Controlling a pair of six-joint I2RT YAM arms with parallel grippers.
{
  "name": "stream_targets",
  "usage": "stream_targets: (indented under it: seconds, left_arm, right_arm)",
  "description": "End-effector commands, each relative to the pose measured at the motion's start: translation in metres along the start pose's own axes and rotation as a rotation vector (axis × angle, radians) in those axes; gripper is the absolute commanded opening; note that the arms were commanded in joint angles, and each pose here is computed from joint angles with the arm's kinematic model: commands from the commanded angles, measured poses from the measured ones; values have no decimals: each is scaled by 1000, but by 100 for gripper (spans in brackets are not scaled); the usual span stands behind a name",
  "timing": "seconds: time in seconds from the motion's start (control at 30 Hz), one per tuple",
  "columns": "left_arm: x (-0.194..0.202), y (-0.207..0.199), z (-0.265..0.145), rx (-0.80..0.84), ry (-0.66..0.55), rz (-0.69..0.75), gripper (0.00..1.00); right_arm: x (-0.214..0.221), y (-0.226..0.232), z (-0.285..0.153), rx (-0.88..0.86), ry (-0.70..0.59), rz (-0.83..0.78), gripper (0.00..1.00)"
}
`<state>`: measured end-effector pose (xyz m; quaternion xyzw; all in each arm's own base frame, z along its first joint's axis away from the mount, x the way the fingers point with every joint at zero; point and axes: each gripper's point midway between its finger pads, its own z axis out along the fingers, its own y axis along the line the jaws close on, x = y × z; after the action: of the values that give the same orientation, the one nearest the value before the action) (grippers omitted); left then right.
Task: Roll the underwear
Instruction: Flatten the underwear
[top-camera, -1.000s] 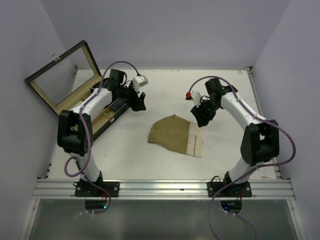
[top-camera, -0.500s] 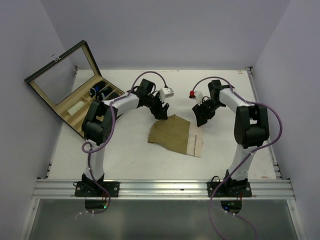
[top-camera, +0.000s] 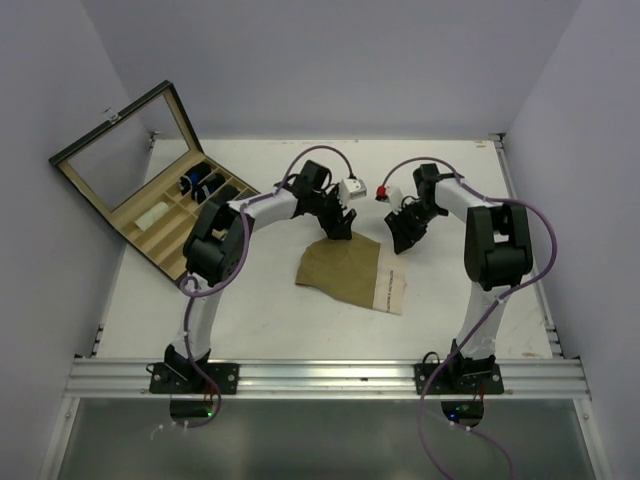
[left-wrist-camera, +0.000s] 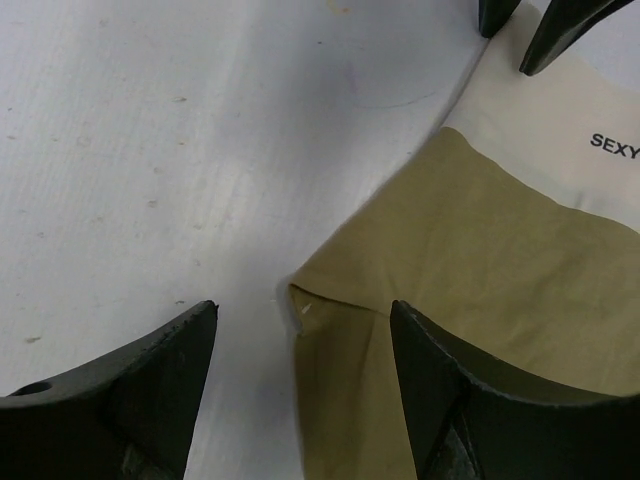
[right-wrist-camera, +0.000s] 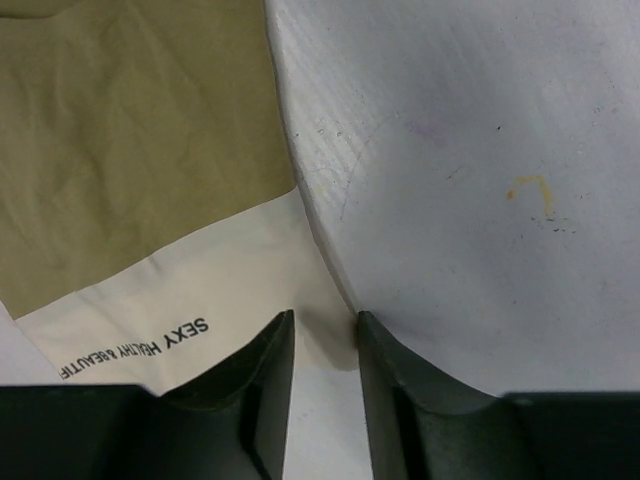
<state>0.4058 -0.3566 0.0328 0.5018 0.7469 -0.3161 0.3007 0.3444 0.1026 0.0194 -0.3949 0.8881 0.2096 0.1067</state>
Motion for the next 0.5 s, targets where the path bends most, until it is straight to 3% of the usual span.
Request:
stream_targets:
  seconds: [0.0,0.07,0.17,0.27,0.3,0.33,0.47]
  left_arm:
    - [-16,-7,9,13,-33,29,73]
    - [-8,-10,13,9,-11,30,71]
    - [0,-6,17,-23,15,31,66]
    - [3,-5,17,-37,22,34,47]
    - [3,-6,15,-41,19,37,35]
    - [0,-6,14,-45,12,43,30]
    - [-19,-10,-1,-56,-34,79,0]
  right_arm:
    - [-2,3,2,-28,-18,-49,33]
    - [0,2,3,-23,-16,-51,22]
    - [-1,3,2,-23,-16,-54,14]
    - [-4,3,0,-22,-25,-58,5]
    - [-6,3,-1,-22,-29,-61,3]
    - [-8,4,-4,-25,-37,-63,0]
    - [-20,8,-16,-22,-71,-71,0]
